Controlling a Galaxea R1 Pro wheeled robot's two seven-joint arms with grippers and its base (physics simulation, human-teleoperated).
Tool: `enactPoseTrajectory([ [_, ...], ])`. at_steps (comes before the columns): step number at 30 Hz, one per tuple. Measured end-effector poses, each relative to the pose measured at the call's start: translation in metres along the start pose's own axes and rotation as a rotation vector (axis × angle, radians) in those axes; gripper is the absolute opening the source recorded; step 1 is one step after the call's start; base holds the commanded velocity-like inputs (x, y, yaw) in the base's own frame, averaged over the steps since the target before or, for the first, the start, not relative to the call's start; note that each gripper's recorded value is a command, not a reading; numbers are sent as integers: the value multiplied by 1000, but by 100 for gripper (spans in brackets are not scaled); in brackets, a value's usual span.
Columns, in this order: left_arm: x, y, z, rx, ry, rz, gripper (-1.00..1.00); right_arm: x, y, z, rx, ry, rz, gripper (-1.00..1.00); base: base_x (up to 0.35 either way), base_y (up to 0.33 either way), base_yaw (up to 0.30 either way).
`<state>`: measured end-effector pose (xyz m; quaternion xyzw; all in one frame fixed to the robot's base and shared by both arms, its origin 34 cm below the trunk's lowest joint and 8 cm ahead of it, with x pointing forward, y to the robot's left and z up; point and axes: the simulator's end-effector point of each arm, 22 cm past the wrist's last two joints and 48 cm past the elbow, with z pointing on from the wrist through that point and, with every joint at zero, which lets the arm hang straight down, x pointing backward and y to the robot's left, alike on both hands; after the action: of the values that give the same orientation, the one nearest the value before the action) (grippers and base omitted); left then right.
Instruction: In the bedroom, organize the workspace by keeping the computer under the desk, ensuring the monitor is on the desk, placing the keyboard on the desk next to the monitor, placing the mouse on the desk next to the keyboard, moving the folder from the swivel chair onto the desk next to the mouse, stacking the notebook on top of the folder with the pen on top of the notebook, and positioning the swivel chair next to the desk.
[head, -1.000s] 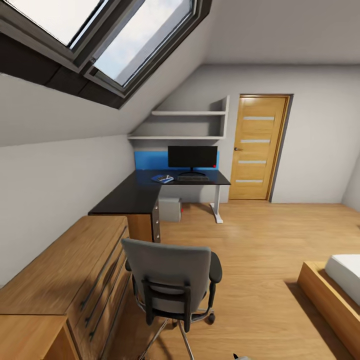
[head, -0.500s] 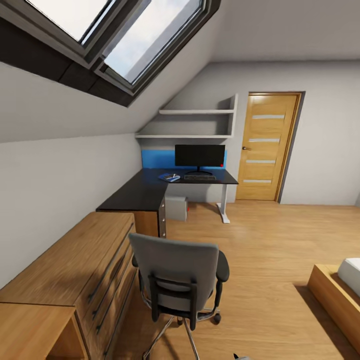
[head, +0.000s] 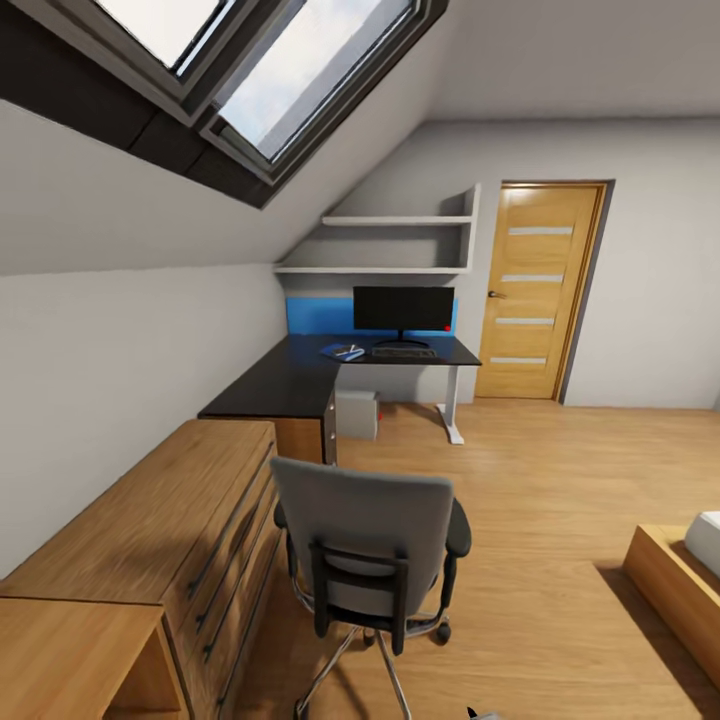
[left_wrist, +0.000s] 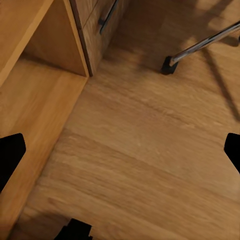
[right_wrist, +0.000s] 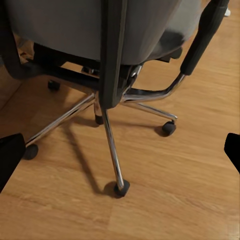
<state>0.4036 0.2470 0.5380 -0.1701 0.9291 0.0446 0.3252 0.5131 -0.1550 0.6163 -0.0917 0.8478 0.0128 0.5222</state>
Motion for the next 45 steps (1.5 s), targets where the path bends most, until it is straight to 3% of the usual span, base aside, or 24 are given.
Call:
enactPoseTrajectory([
  [24, 26, 1, 31, 1, -3, 0, 100, 38, 3, 17, -3, 0, -5, 100, 0, 6, -45],
  [34, 38, 1, 44, 5, -2, 1, 100, 54, 6, 23, -7, 1, -8, 100, 0, 164, -4],
  [45, 41, 3, 48, 0, -7, -2, 100, 60, 8, 25, -12, 1, -13, 100, 0, 35, 0],
])
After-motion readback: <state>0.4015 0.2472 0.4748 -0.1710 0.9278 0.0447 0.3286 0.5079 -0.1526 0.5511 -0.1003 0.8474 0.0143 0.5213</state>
